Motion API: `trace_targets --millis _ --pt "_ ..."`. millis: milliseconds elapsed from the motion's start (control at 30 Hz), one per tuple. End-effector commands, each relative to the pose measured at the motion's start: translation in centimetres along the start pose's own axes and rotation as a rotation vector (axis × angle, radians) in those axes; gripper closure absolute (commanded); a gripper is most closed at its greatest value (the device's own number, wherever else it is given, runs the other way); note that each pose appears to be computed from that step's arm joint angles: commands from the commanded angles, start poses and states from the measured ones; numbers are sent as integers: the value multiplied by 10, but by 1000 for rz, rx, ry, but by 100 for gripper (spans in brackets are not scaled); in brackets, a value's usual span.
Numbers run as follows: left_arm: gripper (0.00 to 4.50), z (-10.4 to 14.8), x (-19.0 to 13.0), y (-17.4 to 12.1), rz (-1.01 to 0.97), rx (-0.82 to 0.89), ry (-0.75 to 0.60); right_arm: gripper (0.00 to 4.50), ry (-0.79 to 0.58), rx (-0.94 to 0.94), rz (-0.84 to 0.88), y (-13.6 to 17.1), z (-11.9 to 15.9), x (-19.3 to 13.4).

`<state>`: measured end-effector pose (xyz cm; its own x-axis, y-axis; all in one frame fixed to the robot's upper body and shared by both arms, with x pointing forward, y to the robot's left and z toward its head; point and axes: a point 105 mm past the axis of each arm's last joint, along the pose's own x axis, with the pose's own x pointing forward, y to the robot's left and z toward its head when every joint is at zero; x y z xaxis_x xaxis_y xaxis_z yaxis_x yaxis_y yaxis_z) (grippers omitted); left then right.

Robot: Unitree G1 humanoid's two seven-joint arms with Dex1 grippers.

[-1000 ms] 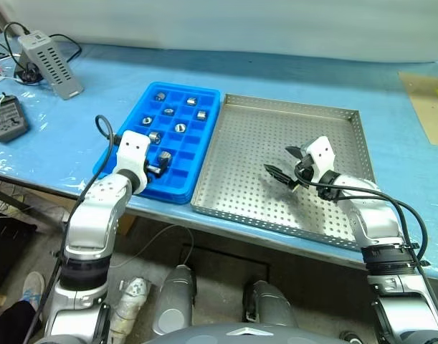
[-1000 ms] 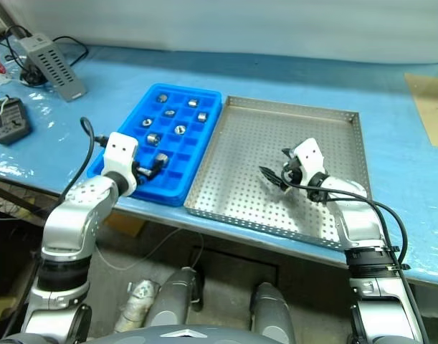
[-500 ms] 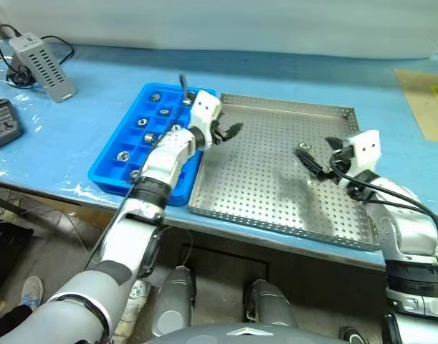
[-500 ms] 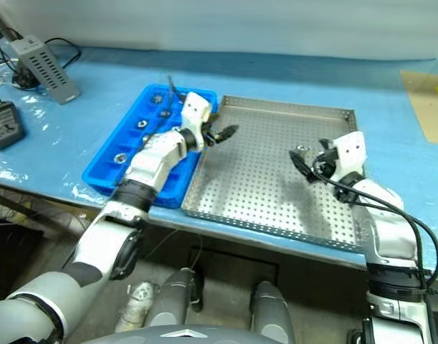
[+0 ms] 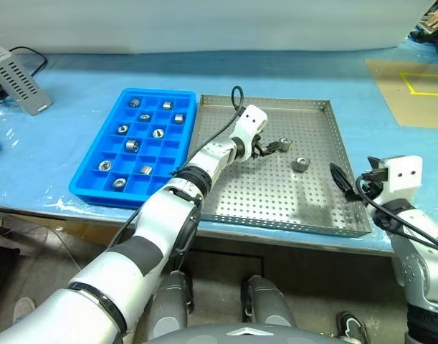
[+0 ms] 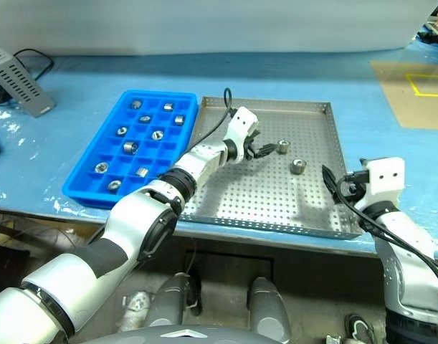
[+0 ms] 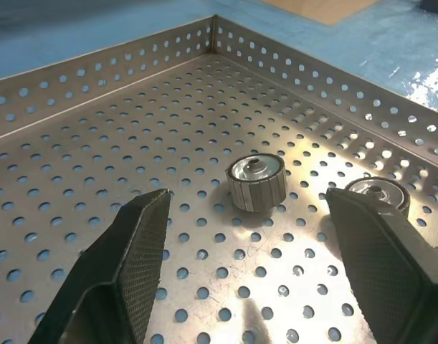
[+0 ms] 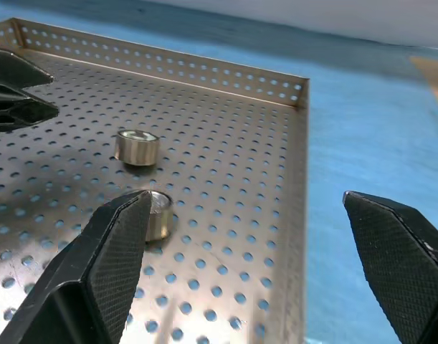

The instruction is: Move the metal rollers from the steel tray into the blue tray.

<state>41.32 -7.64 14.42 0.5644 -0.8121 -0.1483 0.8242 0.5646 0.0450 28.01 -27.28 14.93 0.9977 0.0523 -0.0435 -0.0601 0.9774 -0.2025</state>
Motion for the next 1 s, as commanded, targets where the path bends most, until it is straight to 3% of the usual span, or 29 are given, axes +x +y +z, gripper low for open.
trace_targets --millis 33,733,1000 --pt "82 18 12 -22 -48 34 -38 0 -42 -17 -54 -3 15 -14" --pt "82 15 29 -66 -138 51 -15 0 23 5 -373 -15 1 -95" --pt "82 -16 28 -54 -16 88 113 0 52 33 -451 -8 -7 -119"
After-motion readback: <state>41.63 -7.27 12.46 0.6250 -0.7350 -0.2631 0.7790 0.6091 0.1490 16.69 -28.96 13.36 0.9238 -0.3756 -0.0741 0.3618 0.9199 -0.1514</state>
